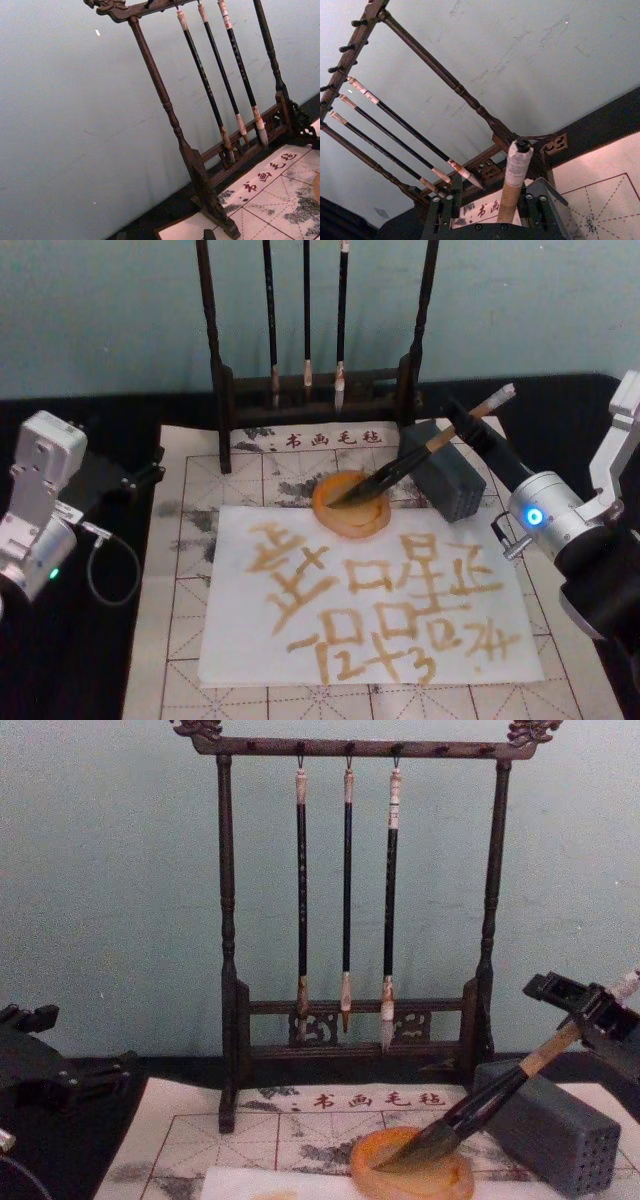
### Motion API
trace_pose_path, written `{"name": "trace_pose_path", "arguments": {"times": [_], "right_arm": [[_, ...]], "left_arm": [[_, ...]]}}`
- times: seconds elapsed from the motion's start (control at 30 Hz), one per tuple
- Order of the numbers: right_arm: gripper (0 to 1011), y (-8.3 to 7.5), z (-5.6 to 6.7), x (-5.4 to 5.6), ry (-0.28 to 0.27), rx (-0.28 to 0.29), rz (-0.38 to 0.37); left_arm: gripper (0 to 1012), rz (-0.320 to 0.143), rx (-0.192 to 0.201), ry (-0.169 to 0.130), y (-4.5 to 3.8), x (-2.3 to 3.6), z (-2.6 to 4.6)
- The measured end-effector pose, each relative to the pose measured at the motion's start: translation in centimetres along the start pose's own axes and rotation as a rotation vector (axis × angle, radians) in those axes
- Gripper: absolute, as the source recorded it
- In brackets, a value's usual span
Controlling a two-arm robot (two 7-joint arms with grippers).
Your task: Pick up the brush from the inkstone, write on the paper, then place the brush back to its original position.
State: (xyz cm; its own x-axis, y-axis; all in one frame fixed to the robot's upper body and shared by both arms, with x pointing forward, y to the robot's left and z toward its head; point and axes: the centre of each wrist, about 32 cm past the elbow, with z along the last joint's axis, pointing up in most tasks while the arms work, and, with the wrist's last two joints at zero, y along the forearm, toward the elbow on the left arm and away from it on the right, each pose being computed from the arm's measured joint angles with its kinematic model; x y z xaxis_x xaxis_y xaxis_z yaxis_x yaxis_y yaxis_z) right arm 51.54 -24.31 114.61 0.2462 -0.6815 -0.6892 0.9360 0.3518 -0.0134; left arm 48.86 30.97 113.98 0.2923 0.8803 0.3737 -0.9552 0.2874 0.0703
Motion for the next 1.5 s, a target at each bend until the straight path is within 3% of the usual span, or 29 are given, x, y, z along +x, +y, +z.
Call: {"name": "trace_pose_path", "arguments": {"times": [0.4,0.87,1.17,1.5], "right_arm": [[1002,0.0,0.0,0.0,0.000,0.000,0.001],[1000,0.1,0.1,0.1,0.009,0.001,0.002],[1000,1.4,0.9,0.3,0.010,-0.006,-0.004],[1000,2.4,0.8,0.7,0.002,-0.027,-0.022]], "left_arm": [[1001,0.000,0.000,0.000,0.00,0.00,0.00],[1001,0.000,0.000,0.000,0.00,0.00,0.00],[1001,0.000,0.000,0.000,0.00,0.00,0.00],[1001,0.000,0.000,0.000,0.00,0.00,0.00]]}}
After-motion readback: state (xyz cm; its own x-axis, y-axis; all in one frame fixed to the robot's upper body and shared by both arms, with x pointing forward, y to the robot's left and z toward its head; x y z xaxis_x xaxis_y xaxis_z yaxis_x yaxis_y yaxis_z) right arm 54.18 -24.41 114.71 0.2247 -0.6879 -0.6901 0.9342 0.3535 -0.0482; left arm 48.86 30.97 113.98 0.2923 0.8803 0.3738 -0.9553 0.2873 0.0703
